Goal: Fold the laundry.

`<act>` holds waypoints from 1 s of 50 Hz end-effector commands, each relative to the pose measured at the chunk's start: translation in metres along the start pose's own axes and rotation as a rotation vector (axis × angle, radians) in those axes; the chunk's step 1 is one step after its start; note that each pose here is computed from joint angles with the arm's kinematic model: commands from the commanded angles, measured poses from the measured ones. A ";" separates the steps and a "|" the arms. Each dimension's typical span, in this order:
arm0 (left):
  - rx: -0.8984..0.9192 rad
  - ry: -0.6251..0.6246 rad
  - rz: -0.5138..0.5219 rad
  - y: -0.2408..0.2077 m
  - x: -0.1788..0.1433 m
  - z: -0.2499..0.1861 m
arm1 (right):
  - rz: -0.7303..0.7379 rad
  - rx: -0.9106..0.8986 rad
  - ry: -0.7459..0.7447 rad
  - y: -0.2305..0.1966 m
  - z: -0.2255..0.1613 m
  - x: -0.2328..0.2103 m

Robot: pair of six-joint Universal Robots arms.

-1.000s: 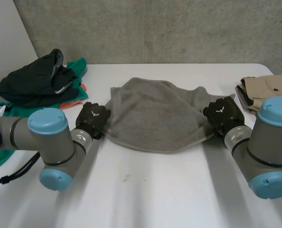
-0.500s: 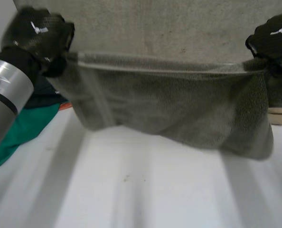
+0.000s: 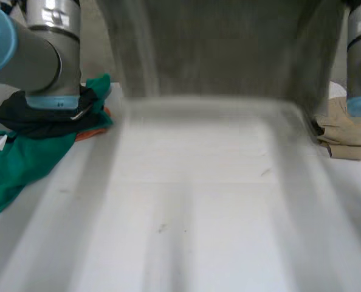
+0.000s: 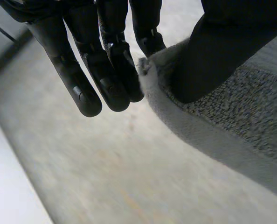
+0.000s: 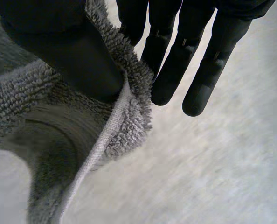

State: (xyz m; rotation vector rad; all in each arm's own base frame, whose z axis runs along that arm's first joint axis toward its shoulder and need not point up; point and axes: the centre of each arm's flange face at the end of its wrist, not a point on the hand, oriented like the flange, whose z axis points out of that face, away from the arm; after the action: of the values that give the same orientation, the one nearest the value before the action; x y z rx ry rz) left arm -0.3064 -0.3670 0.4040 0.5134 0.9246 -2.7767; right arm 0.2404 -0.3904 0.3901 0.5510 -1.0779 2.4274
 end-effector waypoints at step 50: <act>-0.516 0.349 -0.011 0.031 0.021 -0.178 | 0.536 -1.061 -0.604 0.112 -0.186 -0.017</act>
State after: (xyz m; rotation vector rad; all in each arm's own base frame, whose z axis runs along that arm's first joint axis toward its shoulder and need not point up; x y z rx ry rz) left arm -0.2693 -0.2827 0.2427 0.9146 1.6614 -2.3380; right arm 0.1701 -0.3172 0.2144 0.6846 -2.7051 1.6798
